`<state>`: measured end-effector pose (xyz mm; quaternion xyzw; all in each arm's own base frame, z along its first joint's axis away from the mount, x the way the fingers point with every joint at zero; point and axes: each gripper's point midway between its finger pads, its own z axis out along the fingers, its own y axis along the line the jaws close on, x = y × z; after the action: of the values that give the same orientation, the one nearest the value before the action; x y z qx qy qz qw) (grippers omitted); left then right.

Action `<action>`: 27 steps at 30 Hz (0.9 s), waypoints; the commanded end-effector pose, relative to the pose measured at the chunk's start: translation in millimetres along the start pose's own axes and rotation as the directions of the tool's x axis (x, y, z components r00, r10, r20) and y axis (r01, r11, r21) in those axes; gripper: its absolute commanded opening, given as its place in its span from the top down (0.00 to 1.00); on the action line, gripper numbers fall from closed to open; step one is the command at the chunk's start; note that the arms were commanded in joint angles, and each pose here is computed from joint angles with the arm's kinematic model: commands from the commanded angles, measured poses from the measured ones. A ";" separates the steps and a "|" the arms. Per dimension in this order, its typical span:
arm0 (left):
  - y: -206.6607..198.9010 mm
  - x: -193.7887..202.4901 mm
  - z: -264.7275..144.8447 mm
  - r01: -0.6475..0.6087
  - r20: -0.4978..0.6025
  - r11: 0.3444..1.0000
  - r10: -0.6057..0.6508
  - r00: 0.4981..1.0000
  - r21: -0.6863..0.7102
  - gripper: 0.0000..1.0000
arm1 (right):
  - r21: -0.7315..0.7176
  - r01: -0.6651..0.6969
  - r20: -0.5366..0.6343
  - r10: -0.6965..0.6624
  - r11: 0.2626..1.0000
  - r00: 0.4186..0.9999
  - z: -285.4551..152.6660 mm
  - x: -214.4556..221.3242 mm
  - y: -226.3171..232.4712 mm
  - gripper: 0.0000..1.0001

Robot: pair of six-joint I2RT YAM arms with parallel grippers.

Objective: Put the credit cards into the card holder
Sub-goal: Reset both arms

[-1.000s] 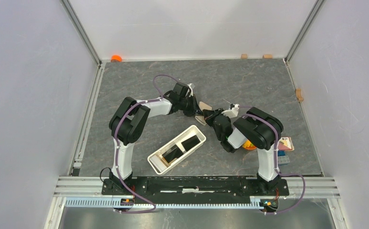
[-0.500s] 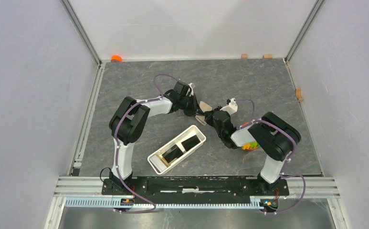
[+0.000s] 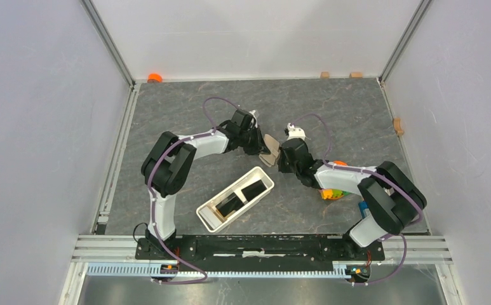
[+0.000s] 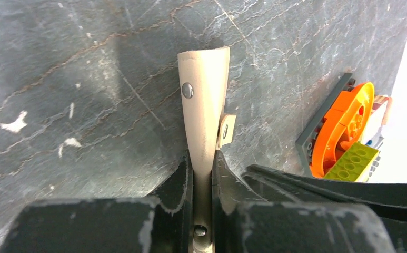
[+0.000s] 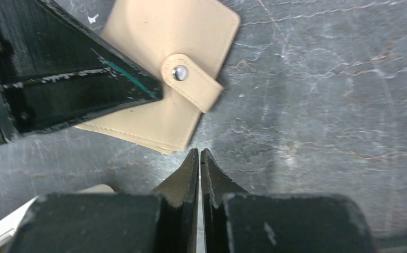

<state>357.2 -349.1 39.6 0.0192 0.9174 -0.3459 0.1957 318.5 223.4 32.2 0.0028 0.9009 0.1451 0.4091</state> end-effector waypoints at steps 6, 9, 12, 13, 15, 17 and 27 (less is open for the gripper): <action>18.0 0.5 -14.2 -0.041 -0.018 0.996 0.040 0.999 -0.075 0.82 | -0.041 0.113 -0.010 -0.113 0.993 0.994 -27.4 -29.4 -16.8 0.80; 23.0 -9.0 -21.7 -0.054 0.003 0.993 0.055 0.998 -0.100 0.58 | -0.048 0.134 0.003 -0.134 0.990 0.991 -31.0 -44.0 -19.3 0.72; 21.0 -31.0 -40.6 -0.098 0.076 0.987 0.108 0.991 -0.127 0.25 | -0.043 0.145 0.026 -0.144 0.988 0.989 -35.0 -62.6 -28.3 0.55; 20.3 -38.2 -48.6 -0.111 0.100 0.984 0.125 0.987 -0.137 0.18 | -0.040 0.144 0.040 -0.142 0.989 0.989 -36.1 -70.2 -32.4 0.49; 22.8 -49.5 -64.4 -0.129 0.143 0.977 0.154 0.978 -0.170 0.04 | -0.026 0.150 0.036 -0.149 0.988 0.988 -40.8 -77.6 -43.5 0.39; 28.7 -59.3 -82.8 -0.137 0.186 0.967 0.178 0.966 -0.213 0.00 | -0.004 0.156 0.060 -0.155 0.988 0.986 -47.8 -91.6 -54.5 0.31; 40.3 -103.9 -260.5 -0.116 0.509 0.869 0.385 0.770 -0.481 0.00 | 0.207 0.246 0.297 -0.301 0.947 0.906 -108.3 -163.4 -106.6 0.18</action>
<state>380.4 -201.3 163.9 -0.0078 0.8944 -0.1978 0.4010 352.7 94.8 137.1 -0.0387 0.8738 0.0673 0.4801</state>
